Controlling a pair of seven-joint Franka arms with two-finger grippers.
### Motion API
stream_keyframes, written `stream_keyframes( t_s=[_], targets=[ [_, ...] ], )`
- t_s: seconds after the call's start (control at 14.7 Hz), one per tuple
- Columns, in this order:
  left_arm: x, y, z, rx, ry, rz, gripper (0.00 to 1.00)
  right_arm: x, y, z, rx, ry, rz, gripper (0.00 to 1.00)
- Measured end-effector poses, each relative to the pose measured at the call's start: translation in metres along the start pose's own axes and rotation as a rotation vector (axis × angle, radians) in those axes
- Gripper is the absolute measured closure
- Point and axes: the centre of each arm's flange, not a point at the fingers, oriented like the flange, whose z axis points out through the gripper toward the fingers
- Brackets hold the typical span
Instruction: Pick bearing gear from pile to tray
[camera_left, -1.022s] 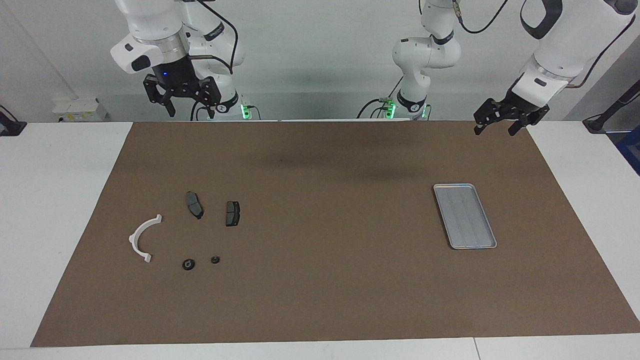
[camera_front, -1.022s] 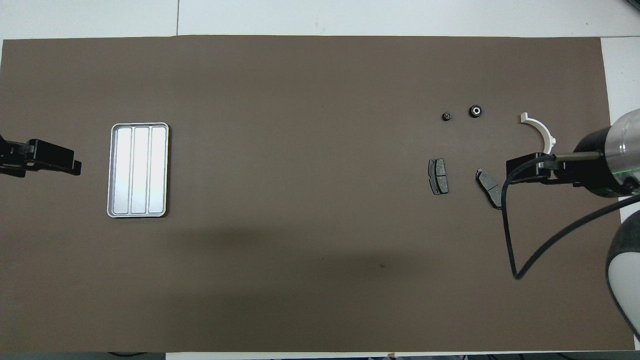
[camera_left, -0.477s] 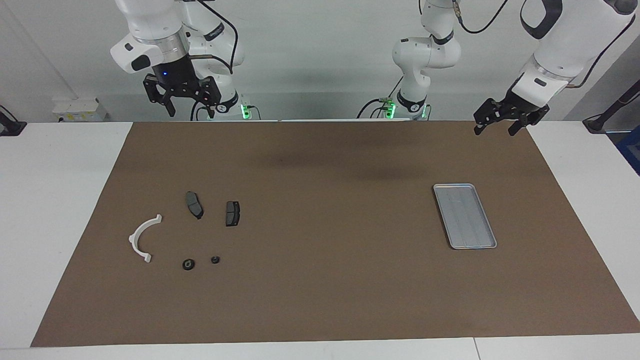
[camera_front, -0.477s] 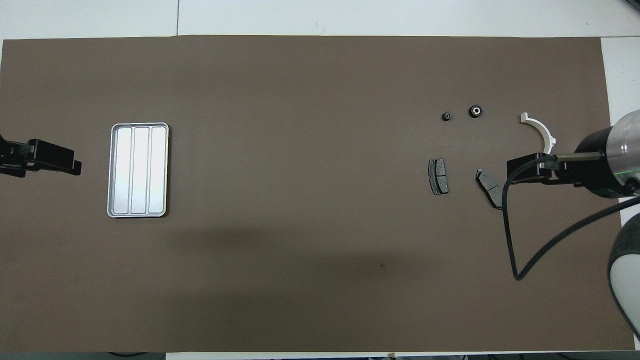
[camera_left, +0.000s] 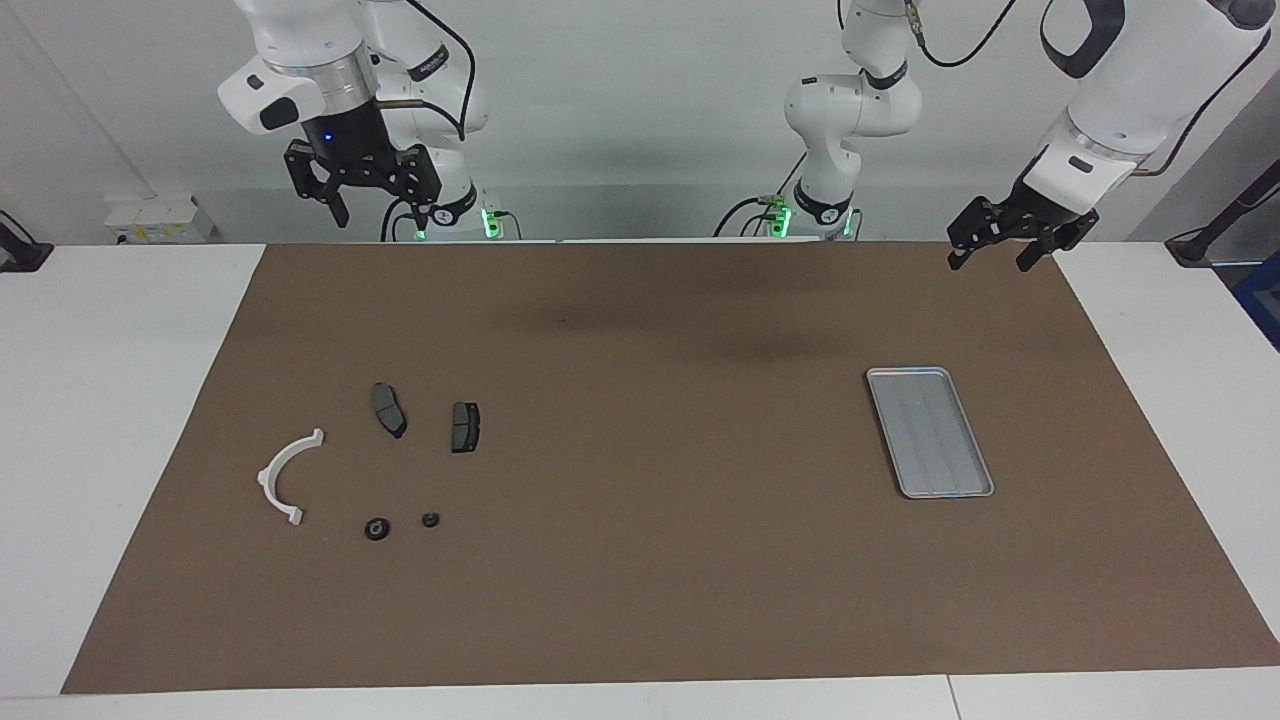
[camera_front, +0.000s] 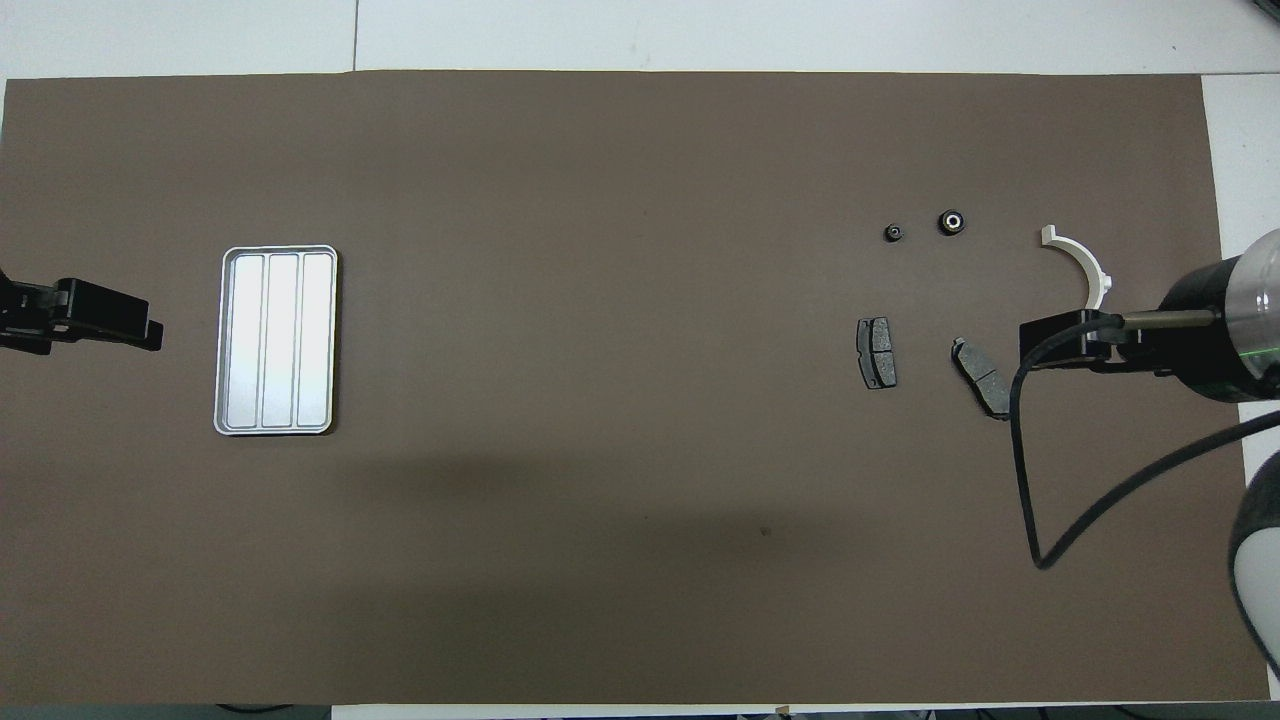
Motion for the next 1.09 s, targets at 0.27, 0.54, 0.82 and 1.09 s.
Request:
stream_keyframes(
  t_s=[0.27, 0.54, 0.82, 1.09],
  targets=[
    [0.000, 0.000, 0.000, 0.000, 0.000, 0.000, 0.00, 0.000, 0.001, 0.001, 0.000, -0.001, 0.003, 0.00],
    [0.000, 0.000, 0.000, 0.000, 0.000, 0.000, 0.00, 0.010, 0.003, 0.016, 0.008, 0.028, 0.009, 0.00],
    [0.000, 0.000, 0.000, 0.000, 0.000, 0.000, 0.00, 0.046, 0.021, 0.076, 0.018, 0.026, 0.050, 0.00],
    [0.000, 0.000, 0.000, 0.000, 0.000, 0.000, 0.00, 0.101, 0.031, 0.170, 0.040, 0.013, 0.078, 0.00]
  ],
)
